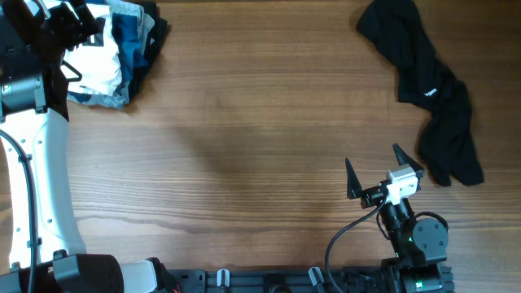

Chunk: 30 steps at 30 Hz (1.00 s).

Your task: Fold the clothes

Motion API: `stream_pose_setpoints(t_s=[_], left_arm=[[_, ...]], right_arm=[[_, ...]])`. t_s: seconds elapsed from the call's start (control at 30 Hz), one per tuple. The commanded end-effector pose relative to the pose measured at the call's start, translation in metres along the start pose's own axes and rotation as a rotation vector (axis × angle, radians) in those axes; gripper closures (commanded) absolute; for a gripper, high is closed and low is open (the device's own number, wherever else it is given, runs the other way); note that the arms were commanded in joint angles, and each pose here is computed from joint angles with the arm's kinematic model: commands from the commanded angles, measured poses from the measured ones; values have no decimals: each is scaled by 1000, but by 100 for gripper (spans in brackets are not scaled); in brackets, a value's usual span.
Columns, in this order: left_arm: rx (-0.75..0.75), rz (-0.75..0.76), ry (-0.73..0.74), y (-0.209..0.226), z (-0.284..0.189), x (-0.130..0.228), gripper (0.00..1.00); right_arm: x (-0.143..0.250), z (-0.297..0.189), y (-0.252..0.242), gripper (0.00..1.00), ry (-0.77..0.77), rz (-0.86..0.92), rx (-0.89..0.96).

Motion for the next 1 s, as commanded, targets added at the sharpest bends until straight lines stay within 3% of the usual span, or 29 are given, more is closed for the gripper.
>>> stream_pose_setpoints(t_s=[0.0, 0.2, 0.43, 0.6, 0.83, 0.97], left_arm=[[10, -7, -2, 0, -1, -1, 0], [-43, -5, 19, 4, -33, -1, 0], [-42, 17, 196, -2, -106, 27, 0], [32, 13, 122, -8, -144, 45, 0], [276, -8, -20, -4, -149, 124, 0], [337, -83, -72, 7, -143, 178, 0]], right_arm=[[-2, -1, 0, 0, -22, -16, -9], [-2, -1, 0, 0, -22, -15, -9], [-2, -1, 0, 0, -22, -15, -9], [-2, -1, 0, 0, -22, -15, -9], [-2, -1, 0, 0, -22, -16, -9], [-2, -1, 0, 0, -22, -15, -9]])
Point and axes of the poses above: each gripper's point midway between its finger pads, its own z axis out along the fingers, its own y axis along the line the jaws close on, x = y × z, the point moved 8 cm from there along -z, back along the fingers, and after that the axes turned 7 degrees about -z, right-handed, at the moved point
